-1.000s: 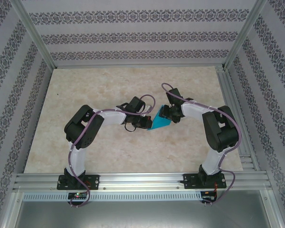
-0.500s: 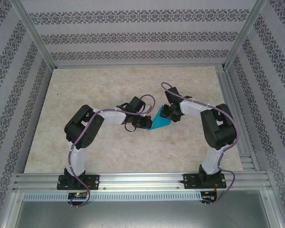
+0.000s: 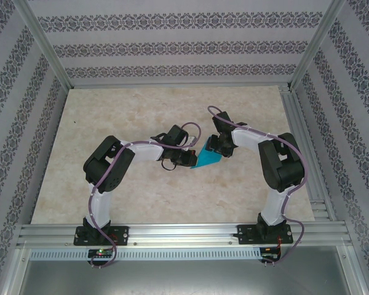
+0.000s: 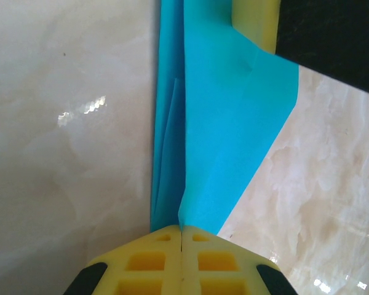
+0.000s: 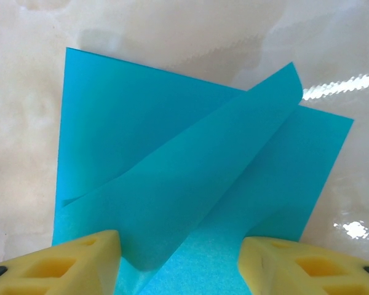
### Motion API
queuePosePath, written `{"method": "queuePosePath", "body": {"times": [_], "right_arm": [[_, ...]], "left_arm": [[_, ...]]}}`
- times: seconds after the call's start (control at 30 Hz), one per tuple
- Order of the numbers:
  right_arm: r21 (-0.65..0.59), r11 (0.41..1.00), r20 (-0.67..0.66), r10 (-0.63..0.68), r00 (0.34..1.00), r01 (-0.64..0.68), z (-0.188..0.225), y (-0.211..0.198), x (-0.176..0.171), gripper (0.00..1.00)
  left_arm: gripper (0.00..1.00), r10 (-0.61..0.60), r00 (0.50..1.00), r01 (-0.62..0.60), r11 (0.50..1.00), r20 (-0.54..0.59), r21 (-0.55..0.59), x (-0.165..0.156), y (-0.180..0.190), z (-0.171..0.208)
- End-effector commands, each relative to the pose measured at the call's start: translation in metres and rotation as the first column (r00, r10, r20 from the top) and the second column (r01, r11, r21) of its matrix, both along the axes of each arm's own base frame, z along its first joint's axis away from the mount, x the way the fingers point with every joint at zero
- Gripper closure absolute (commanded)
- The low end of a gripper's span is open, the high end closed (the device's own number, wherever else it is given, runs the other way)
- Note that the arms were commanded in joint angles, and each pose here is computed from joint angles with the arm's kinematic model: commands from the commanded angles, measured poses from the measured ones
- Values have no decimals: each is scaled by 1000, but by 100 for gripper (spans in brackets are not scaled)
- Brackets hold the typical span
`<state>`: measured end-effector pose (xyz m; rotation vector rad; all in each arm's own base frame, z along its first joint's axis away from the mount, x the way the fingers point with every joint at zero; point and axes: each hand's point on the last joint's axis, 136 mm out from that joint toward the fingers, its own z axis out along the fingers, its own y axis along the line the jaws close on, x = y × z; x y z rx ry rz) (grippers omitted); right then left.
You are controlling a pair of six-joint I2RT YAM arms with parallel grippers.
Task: Fold a paper plane with a square sheet of paper (pick it up from the middle)
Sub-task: Fourth fold the wing at the center of the table.
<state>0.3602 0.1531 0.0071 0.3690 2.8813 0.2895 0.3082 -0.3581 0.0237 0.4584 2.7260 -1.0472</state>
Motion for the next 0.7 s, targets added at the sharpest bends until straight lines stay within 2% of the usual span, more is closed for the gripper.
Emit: {"method": "queuePosePath", "body": {"times": [0.0,0.2,0.43,0.67], "right_arm": [[-205,978,-156,-65,986,32,-65,-42,-36,40],[-230,973,-186,-70,980,26,-77,-44,-43,35],[-240,970,-203,-74,976,24,-85,-44,-48,34],[-237,971,-205,-79,976,28,-87,-44,-50,34]], "left_arm": [[95,9,1000,-8,999,-26,35,-7,4,-3],[88,14,1000,-13,1000,-10,18,-7,5,9],[81,54,998,-54,998,41,11,2,11,29],[80,51,996,-40,989,75,-140,8,-6,57]]}}
